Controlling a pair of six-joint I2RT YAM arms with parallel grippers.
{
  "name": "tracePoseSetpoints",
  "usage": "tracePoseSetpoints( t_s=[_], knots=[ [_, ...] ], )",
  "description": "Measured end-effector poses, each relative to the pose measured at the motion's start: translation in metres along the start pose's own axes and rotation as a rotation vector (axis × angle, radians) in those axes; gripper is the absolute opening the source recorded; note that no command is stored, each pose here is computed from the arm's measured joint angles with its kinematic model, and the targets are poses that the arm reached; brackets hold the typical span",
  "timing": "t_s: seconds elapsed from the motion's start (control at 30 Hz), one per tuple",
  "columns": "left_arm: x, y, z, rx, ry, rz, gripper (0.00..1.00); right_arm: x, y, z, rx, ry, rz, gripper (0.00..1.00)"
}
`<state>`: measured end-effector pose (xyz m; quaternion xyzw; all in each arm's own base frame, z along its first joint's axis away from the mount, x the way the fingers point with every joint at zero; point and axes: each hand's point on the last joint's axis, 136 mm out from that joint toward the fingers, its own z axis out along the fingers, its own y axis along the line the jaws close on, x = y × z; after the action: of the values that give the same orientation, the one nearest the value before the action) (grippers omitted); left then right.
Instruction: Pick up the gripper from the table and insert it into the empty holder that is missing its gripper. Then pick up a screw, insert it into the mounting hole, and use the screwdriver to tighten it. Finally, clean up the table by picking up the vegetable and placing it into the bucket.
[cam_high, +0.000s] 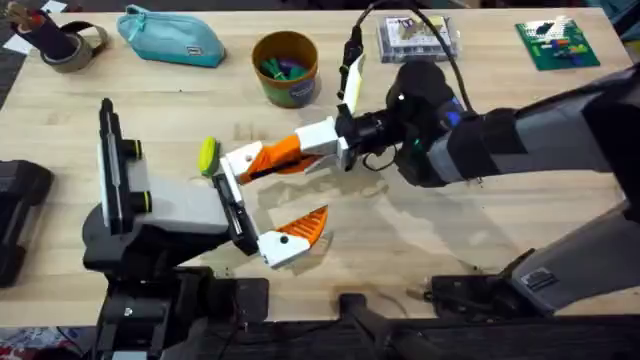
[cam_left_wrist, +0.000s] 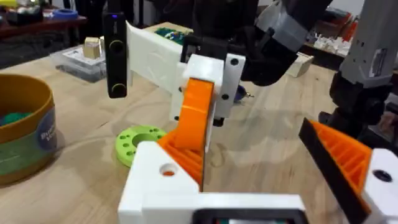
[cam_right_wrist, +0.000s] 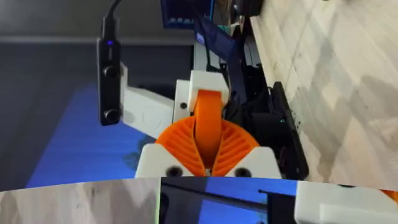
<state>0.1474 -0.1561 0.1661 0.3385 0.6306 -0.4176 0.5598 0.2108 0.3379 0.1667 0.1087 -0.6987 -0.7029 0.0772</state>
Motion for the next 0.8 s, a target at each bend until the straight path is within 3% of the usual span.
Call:
tracePoseSetpoints(
  t_s=[0.8],
  knots=[
    [-0.003,0.005,0.0,-0.031,-0.012,0.013,0.985,-0.011,0.009,0.006,0.025,0.094,0.0,0.017]
  ],
)
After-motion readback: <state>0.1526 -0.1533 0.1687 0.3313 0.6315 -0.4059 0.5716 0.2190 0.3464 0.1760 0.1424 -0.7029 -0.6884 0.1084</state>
